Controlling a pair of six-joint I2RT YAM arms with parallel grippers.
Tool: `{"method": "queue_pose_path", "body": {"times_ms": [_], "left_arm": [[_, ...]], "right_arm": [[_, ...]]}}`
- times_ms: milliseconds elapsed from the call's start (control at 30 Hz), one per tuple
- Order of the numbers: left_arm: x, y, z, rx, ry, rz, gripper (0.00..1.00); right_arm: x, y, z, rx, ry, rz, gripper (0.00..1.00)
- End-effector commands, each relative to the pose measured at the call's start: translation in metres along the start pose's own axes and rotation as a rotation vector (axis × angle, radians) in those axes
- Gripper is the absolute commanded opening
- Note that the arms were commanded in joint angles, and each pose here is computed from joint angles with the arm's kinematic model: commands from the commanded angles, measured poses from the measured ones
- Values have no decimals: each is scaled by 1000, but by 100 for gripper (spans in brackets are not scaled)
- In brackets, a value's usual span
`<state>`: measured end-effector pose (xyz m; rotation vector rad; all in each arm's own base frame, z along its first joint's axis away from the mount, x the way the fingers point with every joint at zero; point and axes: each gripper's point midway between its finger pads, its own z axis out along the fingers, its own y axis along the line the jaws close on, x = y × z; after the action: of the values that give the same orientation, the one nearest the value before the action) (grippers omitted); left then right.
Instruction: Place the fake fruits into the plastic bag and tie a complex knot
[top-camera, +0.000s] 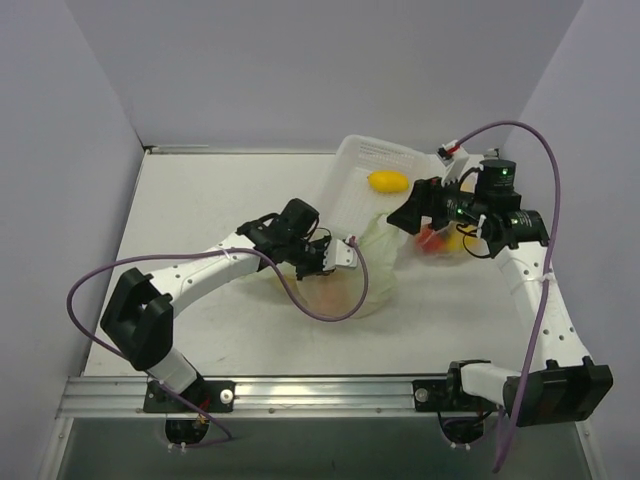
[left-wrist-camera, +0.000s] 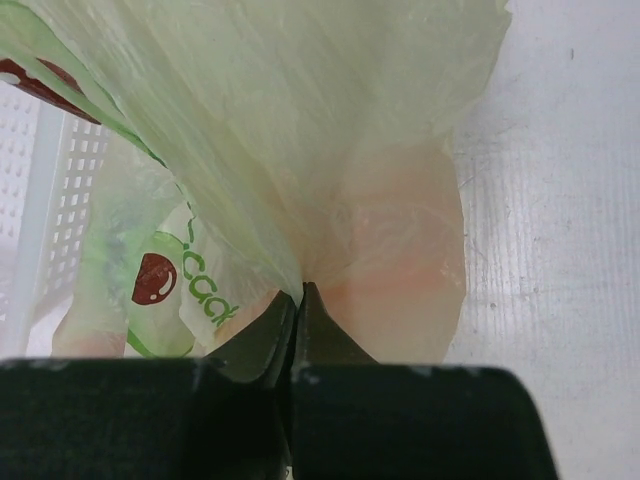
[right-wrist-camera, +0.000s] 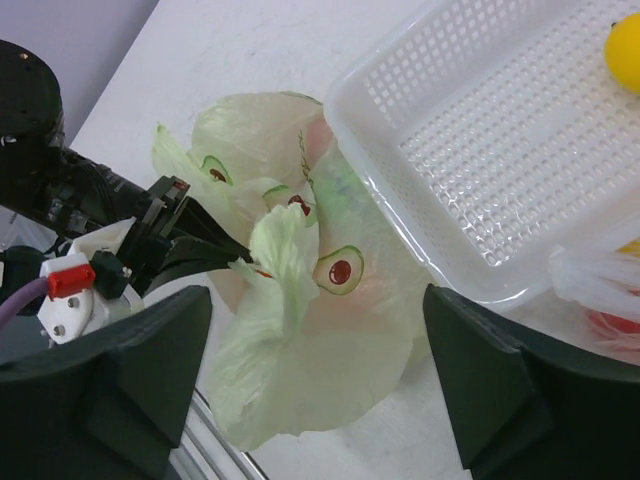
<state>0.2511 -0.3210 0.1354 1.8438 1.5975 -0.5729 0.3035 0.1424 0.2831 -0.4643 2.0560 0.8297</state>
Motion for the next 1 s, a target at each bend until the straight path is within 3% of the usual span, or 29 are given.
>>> {"method": "queue_pose_path", "body": {"times_ms": [0, 100, 267, 433, 733, 800, 967], "left_arm": [[-22, 0, -17, 5, -98, 17, 0], [-27, -4, -23, 24, -127, 22, 0], [-30, -10, -26, 65, -149, 42, 0], [-30, -10, -26, 79, -140, 63, 0], [-30, -3, -23, 87, -120, 47, 0], [-30, -1, -22, 88, -123, 48, 0], [-29, 2, -23, 84, -125, 44, 0]], "right_arm": [[-7, -5, -11, -12, -53, -12, 94], [8, -9, -22, -64, -62, -37, 98], [46, 18, -28, -280, -89, -297, 100], [85, 20, -15, -369, -55, -458, 100], [40, 45, -55, -360, -126, -497, 100], [43, 52, -64, -353, -109, -493, 100], [102, 47, -73, -361, 75, -571, 100]]}}
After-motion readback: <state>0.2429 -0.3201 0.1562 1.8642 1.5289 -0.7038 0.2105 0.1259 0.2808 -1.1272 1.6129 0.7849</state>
